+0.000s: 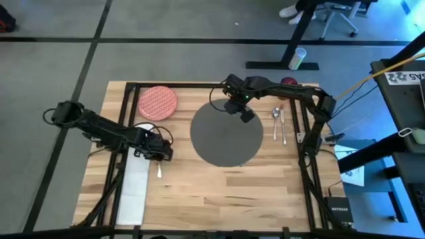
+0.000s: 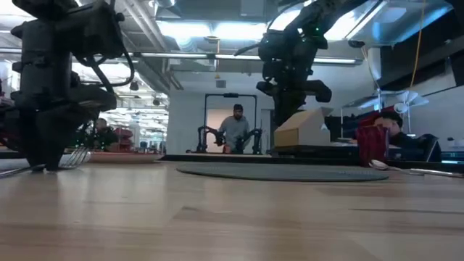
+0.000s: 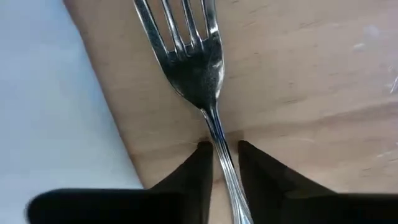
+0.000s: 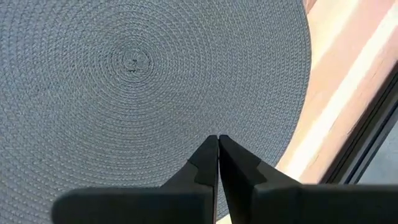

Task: Set table place
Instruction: Move the silver fork to the left side of the gray placemat

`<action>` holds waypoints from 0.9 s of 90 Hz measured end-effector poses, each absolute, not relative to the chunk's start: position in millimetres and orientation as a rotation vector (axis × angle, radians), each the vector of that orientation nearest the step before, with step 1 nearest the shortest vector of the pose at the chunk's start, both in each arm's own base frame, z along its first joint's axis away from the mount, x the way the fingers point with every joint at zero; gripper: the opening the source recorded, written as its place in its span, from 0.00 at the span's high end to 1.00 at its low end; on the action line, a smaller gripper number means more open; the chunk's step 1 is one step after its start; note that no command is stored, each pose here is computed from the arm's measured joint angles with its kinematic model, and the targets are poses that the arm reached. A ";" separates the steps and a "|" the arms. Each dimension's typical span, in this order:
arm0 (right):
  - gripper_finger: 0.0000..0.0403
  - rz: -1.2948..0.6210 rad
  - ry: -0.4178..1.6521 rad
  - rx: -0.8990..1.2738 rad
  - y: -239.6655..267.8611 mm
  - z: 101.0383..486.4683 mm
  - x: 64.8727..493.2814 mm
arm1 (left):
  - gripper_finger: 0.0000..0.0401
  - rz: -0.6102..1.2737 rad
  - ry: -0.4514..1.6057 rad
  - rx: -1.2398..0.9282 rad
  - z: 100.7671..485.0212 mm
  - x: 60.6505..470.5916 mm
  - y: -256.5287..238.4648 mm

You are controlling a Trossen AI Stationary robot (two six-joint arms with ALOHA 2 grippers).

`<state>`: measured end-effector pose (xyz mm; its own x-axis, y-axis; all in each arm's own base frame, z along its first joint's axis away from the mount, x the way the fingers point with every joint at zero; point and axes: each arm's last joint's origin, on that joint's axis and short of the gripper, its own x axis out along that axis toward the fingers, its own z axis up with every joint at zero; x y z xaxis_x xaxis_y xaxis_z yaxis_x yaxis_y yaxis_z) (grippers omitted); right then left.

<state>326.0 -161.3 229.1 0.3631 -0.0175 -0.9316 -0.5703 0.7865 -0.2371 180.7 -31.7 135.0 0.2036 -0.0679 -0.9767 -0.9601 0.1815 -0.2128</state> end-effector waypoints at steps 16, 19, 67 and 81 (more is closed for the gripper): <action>1.00 0.383 1.158 -0.593 -161.3 229.2 326.0 | 0.99 0.867 1.158 -1.174 135.4 182.4 -31.0; 1.00 0.383 1.158 -0.593 -161.3 229.2 326.0 | 0.99 0.857 1.154 -1.174 135.6 183.3 -30.2; 1.00 0.384 1.159 -0.593 -161.3 229.1 326.0 | 1.00 0.814 0.844 -1.210 148.4 207.4 38.9; 1.00 0.384 1.158 -0.593 -161.3 229.1 326.0 | 1.00 0.833 0.757 -1.191 151.2 205.3 66.5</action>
<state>326.0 -161.3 229.1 0.3631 -0.0172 -0.9316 -0.5707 0.7863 -0.2369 205.3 66.5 151.2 0.4961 0.1484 -0.8555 -0.8657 0.1598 -0.4744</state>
